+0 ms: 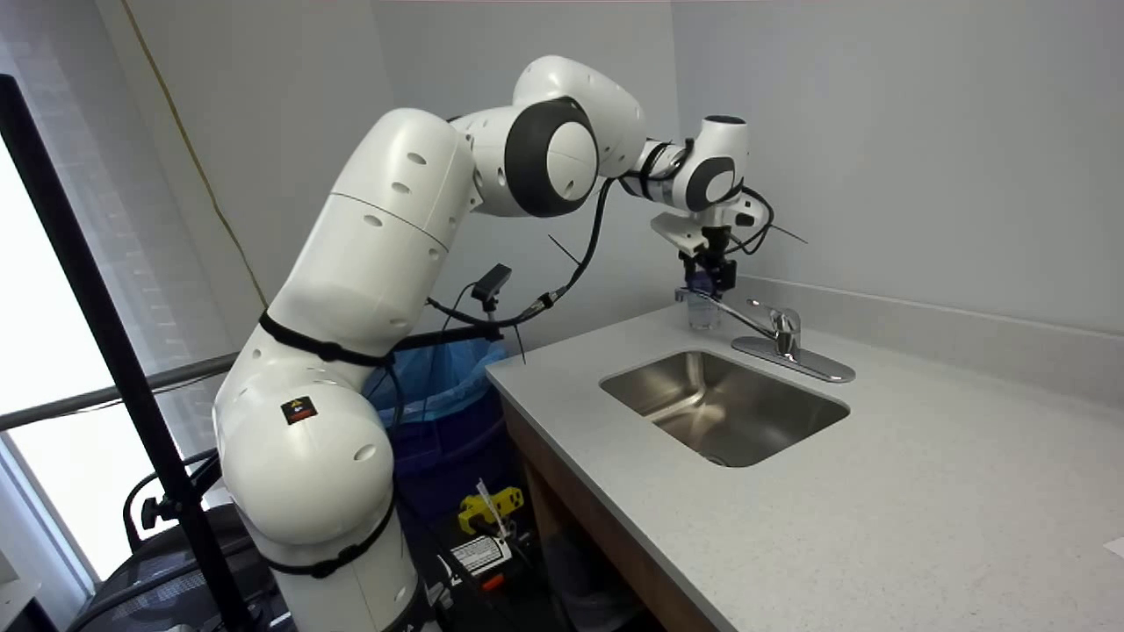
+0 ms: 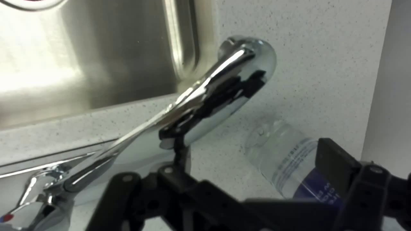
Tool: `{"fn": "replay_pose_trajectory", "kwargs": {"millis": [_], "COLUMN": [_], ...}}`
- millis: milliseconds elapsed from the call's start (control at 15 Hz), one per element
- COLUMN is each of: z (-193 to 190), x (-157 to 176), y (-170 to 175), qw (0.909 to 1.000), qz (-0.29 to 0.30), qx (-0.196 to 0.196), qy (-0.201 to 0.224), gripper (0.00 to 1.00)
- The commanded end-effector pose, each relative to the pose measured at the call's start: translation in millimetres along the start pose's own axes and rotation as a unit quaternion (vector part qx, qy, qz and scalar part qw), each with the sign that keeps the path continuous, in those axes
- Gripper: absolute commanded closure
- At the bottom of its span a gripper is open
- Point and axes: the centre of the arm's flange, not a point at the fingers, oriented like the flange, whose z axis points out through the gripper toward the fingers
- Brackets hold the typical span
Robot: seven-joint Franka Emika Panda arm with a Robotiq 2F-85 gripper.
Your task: Push the faucet to the right and the faucet handle upwards
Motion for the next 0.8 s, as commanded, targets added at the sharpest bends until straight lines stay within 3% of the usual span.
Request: {"fn": "replay_pose_trajectory", "kwargs": {"millis": [0, 733], "z": [-11.0, -47.2], "x": [-21.1, -39.2], "y": [21.9, 85.2], "qw": [0.9978, 0.9837], "qz": [0.035, 0.079], "qx": [-0.044, -0.152], "qy": [-0.035, -0.055], "gripper": [0.0, 0.0]}}
